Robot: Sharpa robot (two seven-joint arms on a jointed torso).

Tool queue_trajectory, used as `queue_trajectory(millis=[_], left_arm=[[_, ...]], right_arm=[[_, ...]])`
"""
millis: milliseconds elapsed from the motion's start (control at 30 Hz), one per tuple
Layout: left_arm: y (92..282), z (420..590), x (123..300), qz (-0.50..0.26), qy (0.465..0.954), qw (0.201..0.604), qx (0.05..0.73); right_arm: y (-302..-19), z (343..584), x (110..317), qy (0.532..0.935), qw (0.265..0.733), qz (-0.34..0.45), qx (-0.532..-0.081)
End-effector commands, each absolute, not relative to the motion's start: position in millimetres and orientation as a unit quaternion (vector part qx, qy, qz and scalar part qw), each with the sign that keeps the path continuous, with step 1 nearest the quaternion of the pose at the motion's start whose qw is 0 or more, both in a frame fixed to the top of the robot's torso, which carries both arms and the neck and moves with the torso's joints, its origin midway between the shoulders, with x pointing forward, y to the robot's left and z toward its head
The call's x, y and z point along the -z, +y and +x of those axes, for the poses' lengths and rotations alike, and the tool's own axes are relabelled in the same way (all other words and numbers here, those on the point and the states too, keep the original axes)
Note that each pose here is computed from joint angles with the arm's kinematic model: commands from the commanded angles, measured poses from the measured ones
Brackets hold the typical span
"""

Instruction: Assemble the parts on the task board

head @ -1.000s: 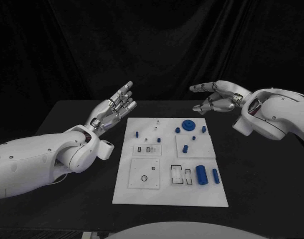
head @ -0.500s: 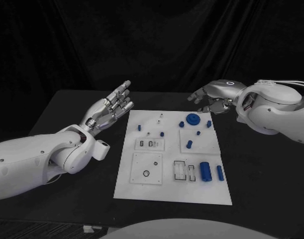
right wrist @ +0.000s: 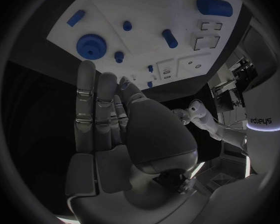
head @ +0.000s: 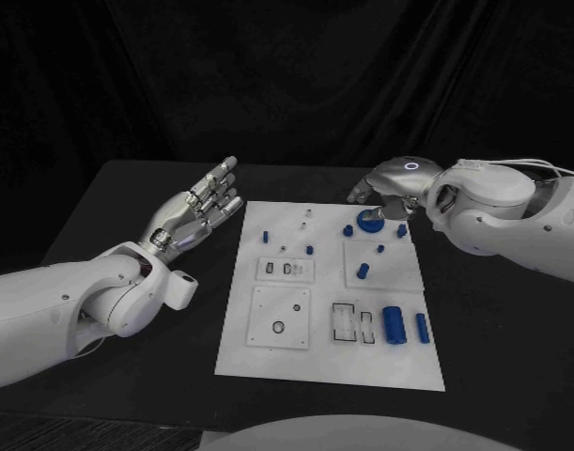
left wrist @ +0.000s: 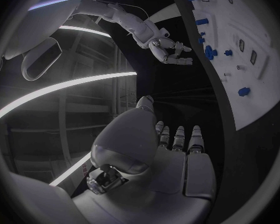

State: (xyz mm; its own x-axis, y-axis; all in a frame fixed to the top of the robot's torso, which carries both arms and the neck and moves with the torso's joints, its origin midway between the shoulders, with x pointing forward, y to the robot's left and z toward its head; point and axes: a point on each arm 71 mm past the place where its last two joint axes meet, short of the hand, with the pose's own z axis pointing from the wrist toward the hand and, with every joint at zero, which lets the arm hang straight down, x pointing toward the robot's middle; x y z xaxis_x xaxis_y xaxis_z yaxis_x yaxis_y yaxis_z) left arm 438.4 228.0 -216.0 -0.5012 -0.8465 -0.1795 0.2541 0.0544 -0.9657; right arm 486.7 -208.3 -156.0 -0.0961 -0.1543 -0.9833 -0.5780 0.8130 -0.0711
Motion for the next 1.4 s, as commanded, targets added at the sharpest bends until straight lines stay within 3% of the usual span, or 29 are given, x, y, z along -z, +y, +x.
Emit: queue_trajectory(millis=[33,900,1400], left_arm=[[225.2,435.8,207.1,-0.223,0.548,0.435,0.678],[221.7,439.2,209.7,-0.222,0.554,0.421,0.683],[222.9,441.1,211.1,-0.223,0.557,0.418,0.682]], right_arm=[[-208.5,486.6,161.8,0.72,0.621,-0.269,-0.153],[-202.5,492.4,194.3,0.731,0.607,-0.268,-0.156],[-204.9,494.6,198.3,0.732,0.612,-0.26,-0.15]])
